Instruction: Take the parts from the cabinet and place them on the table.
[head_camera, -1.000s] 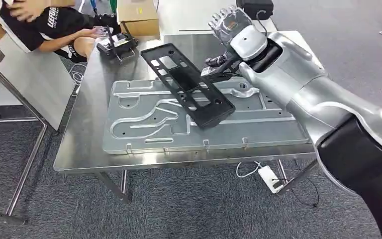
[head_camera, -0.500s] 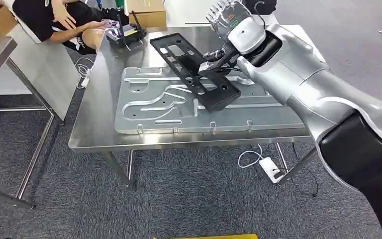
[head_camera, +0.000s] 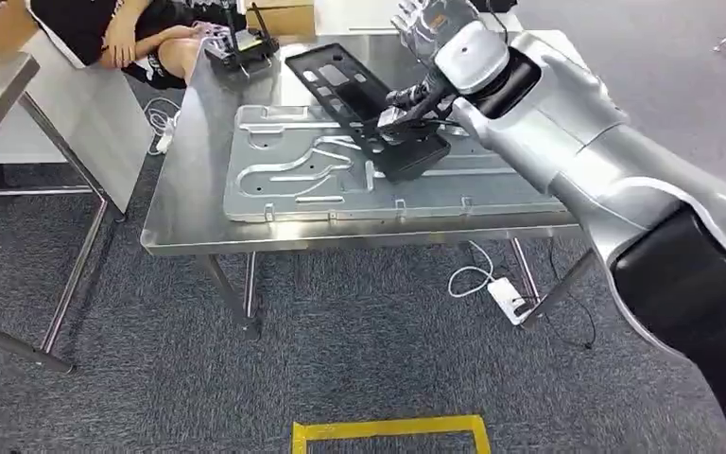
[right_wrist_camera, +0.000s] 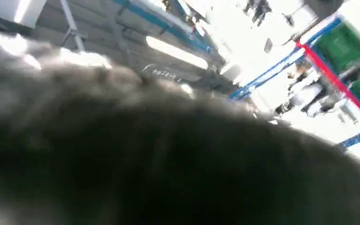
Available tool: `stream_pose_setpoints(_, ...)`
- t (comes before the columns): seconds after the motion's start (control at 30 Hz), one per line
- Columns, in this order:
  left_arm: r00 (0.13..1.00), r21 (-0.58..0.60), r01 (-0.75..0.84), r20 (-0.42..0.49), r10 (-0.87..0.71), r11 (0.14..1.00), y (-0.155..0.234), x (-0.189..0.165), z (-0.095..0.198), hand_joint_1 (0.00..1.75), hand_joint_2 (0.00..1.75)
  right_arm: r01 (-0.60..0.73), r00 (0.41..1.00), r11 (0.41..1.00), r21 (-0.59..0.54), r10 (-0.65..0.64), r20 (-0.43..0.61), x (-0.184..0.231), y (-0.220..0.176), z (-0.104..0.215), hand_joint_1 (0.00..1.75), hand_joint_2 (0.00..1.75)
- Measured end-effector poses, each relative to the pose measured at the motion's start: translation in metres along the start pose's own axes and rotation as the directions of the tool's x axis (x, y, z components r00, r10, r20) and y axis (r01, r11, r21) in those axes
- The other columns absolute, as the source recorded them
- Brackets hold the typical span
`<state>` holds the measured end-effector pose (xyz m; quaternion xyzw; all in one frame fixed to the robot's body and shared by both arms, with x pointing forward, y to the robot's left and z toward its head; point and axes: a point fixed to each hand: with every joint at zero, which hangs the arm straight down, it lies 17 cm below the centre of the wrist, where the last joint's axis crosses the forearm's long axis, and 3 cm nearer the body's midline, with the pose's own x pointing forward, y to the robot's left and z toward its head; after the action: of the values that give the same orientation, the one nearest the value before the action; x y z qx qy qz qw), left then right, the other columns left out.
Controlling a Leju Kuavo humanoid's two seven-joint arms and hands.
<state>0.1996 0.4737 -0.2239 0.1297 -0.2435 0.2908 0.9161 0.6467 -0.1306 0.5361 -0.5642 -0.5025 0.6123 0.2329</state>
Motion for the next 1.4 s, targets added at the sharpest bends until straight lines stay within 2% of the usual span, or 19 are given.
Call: stream_pose_setpoints(1.4, 1.0, 0.001, -0.002, 0.009, 0.002, 1.0, 0.002, 0.006, -0.001, 0.0, 0.0, -0.012, 1.0, 1.0, -0.005, 0.012, -0.001, -0.008, -0.003, 0.002, 0.0, 0.0)
